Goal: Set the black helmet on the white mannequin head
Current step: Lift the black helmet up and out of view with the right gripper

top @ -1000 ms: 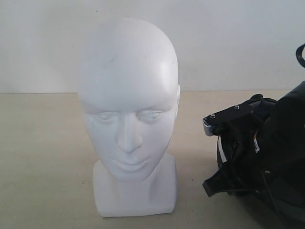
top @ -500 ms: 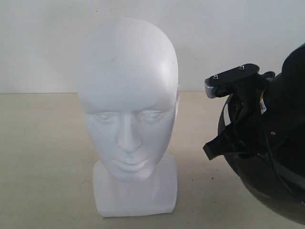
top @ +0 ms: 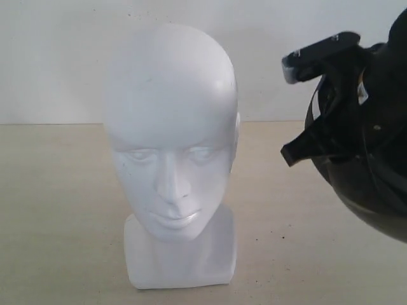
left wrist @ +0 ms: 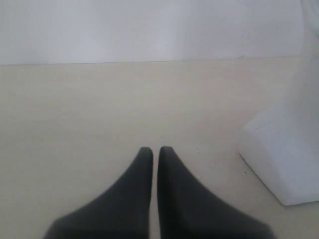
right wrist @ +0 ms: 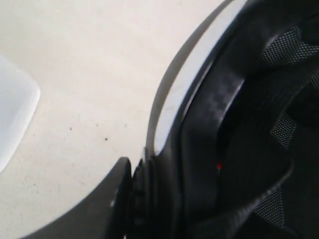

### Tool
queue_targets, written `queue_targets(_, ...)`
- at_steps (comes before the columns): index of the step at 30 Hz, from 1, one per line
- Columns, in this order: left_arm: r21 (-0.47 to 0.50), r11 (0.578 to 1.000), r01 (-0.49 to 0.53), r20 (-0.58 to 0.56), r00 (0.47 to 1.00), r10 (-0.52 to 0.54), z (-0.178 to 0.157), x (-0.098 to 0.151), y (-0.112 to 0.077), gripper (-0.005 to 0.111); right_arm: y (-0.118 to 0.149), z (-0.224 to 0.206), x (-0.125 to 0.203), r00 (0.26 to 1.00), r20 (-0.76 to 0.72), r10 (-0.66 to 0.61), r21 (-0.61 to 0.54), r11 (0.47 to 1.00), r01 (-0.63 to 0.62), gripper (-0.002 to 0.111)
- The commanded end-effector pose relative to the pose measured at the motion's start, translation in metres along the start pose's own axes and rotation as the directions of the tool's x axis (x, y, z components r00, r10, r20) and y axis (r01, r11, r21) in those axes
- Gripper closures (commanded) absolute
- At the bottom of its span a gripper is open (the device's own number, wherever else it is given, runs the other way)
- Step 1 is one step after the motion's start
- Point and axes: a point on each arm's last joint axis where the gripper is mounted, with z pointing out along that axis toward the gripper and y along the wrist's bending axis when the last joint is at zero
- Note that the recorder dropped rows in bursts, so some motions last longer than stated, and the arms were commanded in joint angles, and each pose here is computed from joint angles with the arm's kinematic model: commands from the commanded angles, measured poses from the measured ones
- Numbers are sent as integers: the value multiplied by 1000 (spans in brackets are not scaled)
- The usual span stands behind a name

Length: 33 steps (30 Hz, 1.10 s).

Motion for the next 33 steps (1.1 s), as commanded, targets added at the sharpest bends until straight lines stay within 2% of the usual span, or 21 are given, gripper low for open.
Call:
queue_targets(1,2,1000,5,4,1000,-5,0,1,0,102,-19,-51,-24,970,241,-23,54,998,10,108)
queue_targets(6,2,1000,5,4,1000,-5,0,1,0,102,-30,-105,-40,867,498,17,14,1000,-28,108)
queue_targets(9,2,1000,5,4,1000,-5,0,1,0,102,-37,-133,-43,810,585,44,-3,999,-52,108)
queue_targets(17,2,1000,3,3,1000,-3,0,1,0,102,-46,-172,-49,717,690,98,-56,995,-82,108)
queue_targets(24,2,1000,3,3,1000,-3,0,1,0,102,-37,-190,-55,600,800,-2,-22,999,33,108)
queue_targets(33,2,1000,3,3,1000,-3,0,1,0,102,-52,-234,-32,474,880,-15,9,1000,13,108)
